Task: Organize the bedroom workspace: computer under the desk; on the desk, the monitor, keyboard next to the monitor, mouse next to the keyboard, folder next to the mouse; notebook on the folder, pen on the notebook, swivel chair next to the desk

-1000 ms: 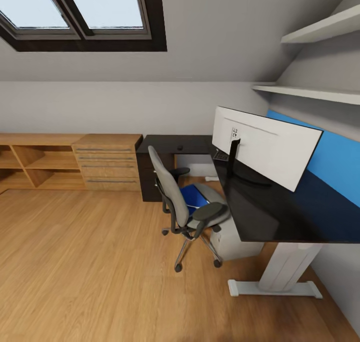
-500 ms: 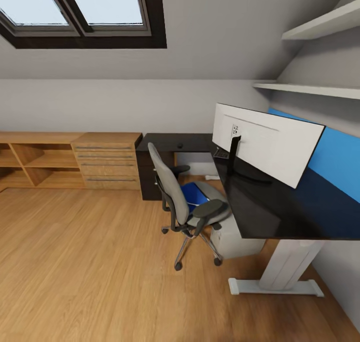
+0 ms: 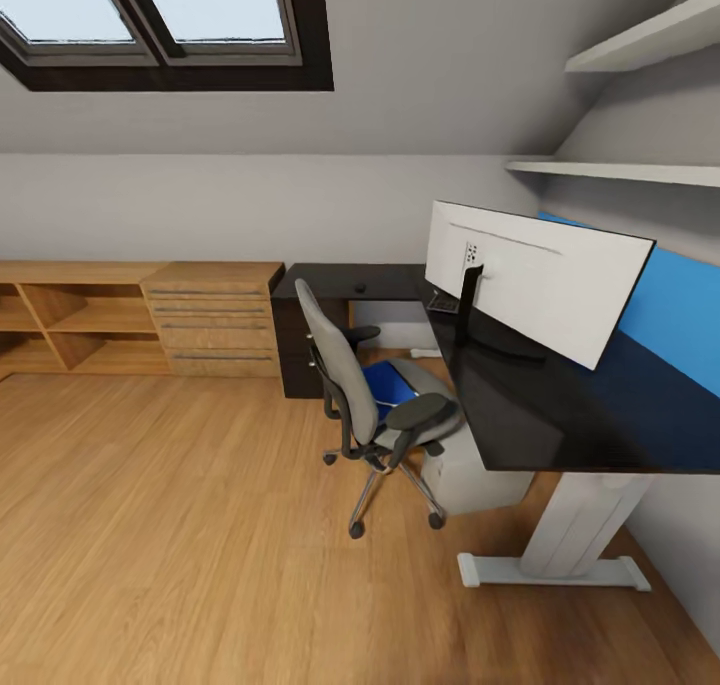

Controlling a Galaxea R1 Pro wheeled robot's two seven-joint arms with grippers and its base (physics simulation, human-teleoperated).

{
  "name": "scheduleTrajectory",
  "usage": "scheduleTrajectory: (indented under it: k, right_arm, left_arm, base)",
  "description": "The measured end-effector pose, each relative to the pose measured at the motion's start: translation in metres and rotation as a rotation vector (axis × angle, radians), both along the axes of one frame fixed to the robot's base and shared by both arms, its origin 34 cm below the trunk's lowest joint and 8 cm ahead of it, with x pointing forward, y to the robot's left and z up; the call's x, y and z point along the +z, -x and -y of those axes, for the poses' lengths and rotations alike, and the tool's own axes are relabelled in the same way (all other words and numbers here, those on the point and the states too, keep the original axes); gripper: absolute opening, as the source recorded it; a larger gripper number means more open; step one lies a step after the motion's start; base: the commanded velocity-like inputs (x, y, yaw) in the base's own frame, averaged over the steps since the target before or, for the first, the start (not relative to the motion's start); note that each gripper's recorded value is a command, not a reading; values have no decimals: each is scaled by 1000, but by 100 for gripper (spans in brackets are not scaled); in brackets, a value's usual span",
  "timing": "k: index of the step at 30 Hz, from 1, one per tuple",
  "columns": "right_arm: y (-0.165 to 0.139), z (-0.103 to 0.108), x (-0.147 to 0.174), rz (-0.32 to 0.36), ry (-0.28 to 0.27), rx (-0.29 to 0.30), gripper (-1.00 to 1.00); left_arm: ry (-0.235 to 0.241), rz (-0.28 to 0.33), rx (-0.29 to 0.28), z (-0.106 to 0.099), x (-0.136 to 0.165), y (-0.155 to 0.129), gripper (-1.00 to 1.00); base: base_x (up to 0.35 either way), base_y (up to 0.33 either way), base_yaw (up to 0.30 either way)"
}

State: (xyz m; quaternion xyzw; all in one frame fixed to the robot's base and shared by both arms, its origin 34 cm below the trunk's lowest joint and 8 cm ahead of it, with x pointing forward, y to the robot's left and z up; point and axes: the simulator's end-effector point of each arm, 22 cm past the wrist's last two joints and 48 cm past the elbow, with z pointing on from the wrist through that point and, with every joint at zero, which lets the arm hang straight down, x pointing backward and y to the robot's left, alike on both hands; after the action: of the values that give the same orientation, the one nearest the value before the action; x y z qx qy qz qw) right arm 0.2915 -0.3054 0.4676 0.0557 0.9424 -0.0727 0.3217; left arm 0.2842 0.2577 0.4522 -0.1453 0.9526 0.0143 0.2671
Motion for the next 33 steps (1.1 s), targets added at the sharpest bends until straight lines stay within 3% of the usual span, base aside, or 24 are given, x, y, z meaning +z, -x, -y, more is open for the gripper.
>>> scheduleTrajectory:
  k: [14,19,23,26,33]
  right_arm:
    - [1,-1,-25,1,-1,3,100]
    - [-3,-5,-33,12,-3,7,100]
    - [-28,-3,-31,69,2,5,100]
    - [-72,1,-19,149,11,2,100]
    - [-118,11,-19,119,27,-19,100]
  left_arm:
    - [-1,-9,6,-2,-26,4,100]
    - [35,-46,22,10,-39,6,100]
    - [61,-16,23,20,-41,-15,100]
    - [97,7,15,36,-39,-42,100]
    - [157,-7,-15,54,-38,-82,100]
  base:
    - [0,0,0]
    - [0,0,0]
    - [0,0,0]
    - [0,0,0]
    - [0,0,0]
